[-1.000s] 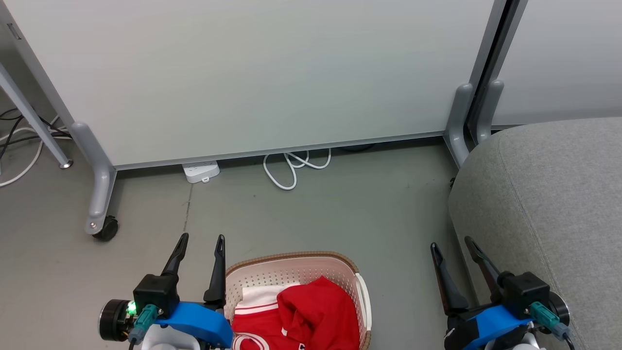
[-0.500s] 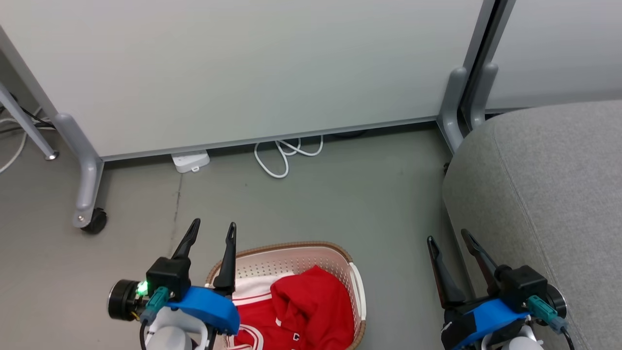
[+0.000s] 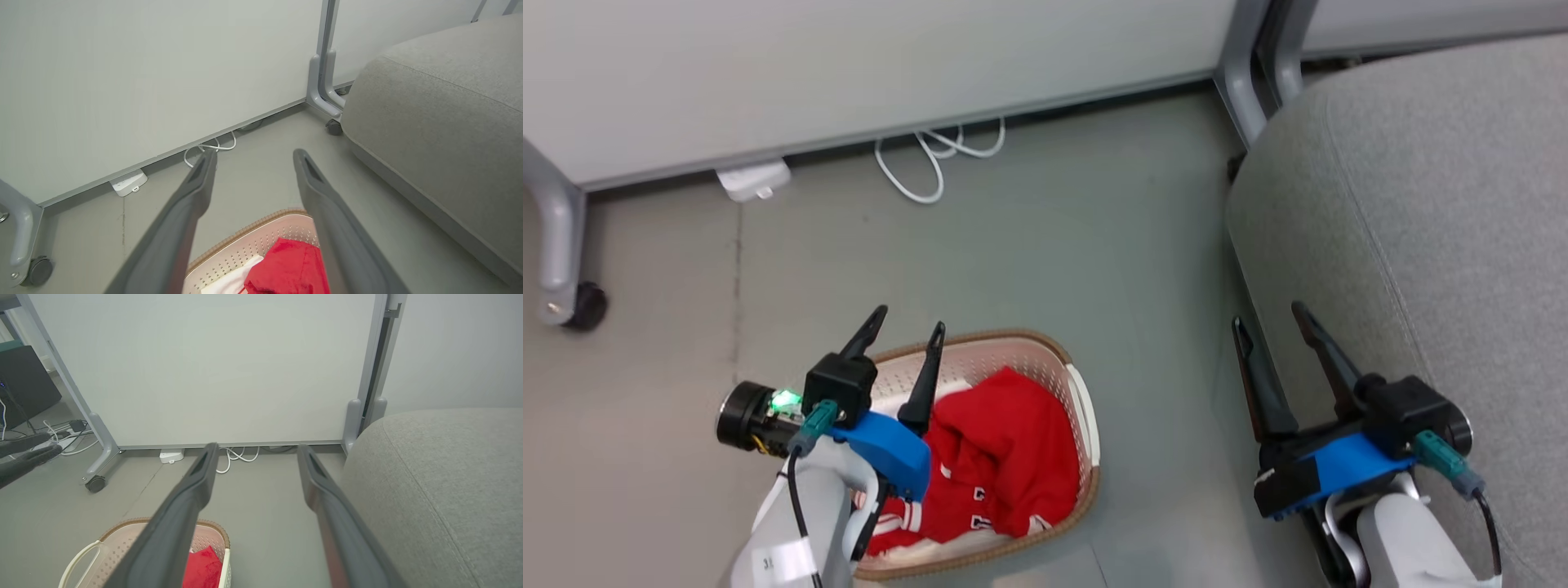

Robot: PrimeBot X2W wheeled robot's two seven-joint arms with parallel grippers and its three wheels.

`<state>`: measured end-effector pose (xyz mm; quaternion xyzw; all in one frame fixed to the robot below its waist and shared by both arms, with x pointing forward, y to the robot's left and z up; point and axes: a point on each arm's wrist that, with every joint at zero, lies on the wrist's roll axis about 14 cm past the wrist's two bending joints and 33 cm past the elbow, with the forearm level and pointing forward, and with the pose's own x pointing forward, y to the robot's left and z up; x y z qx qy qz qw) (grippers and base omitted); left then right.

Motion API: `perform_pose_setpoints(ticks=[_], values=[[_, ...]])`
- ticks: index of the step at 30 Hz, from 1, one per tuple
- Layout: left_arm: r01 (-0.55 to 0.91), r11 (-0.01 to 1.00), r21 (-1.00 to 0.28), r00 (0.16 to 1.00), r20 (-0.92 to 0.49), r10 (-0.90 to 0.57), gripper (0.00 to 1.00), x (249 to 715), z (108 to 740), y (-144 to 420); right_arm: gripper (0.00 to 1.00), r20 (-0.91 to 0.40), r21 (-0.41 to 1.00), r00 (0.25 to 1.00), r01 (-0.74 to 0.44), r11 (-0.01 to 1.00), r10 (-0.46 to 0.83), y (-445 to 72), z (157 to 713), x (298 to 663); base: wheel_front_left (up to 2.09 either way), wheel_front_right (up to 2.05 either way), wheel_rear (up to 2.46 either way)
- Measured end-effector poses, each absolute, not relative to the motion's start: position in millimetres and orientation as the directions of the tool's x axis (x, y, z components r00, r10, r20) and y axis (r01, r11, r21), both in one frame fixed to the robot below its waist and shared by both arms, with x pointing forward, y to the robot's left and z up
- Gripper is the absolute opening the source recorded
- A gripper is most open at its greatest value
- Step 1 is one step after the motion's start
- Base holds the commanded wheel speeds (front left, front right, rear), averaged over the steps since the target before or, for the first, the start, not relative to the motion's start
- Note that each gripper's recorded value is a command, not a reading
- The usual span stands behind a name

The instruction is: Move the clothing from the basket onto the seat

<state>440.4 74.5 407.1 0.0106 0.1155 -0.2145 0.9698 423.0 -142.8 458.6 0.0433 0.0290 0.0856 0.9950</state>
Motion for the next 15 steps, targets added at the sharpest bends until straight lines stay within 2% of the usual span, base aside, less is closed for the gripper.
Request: perform_pose_setpoints(ticks=[9,15], values=[[0.531,0.846,-0.047,0.761,-0.413,-0.501,1.0,457,329,53,1.0,-0.087,0.083,0.986,-0.134,0.987,0.142,-157,434,457,0.0,0.0,0.0],[0.578,0.811,-0.088,0.638,-0.572,-0.516,1.0,447,256,52,1.0,-0.125,0.069,0.983,-0.127,0.99,0.134,-164,409,479,0.0,0.0,0.0]])
